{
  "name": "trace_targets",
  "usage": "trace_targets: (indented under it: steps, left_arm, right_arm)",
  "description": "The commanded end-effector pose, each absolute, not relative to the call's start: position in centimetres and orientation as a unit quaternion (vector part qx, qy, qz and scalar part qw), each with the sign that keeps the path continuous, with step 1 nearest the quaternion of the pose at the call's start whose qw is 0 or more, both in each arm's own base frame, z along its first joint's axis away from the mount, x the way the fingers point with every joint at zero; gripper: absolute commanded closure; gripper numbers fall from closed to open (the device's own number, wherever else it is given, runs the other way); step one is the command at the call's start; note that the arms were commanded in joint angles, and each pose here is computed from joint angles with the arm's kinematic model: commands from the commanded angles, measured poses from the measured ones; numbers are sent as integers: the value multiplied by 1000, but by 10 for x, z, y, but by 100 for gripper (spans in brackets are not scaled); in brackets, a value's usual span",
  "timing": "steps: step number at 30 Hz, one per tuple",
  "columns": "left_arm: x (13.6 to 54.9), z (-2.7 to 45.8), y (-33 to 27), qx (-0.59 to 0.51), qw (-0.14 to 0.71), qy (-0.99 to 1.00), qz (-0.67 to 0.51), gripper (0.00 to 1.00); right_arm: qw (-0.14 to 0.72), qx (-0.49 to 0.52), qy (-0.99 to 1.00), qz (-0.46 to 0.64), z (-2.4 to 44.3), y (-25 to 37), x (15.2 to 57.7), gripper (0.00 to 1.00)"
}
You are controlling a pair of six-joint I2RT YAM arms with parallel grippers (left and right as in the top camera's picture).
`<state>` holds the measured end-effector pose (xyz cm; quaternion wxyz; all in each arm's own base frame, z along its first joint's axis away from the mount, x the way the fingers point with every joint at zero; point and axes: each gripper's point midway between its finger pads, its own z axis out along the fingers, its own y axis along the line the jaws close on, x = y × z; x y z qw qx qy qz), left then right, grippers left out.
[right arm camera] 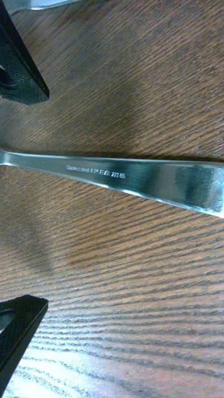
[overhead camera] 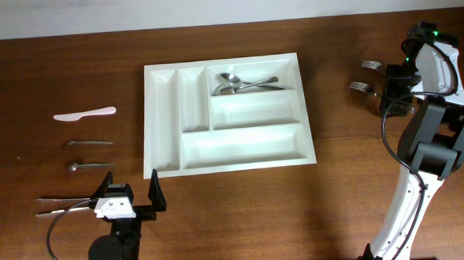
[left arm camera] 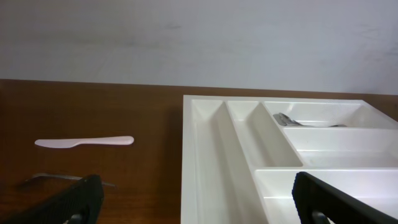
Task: Pack container
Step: 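Lower the right gripper and close it on a fork handle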
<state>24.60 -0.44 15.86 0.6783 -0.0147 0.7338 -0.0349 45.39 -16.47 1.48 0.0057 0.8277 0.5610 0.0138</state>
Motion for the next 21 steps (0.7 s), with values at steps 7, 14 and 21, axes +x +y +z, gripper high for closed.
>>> trace_targets:
  steps: [7,14,21]
  left_arm:
    - [246,157,-4,-9,679,733,-29,1]
    - [246,157,-4,-9,679,733,-29,1]
    - [246,157,-4,-9,679,733,-29,1]
  right_arm:
    - [9,831,556,0,10,-172,451,1]
    - [6,828,561,-11,10,-173,446,1]
    - [10,824,566,-24,10,-177,443,1]
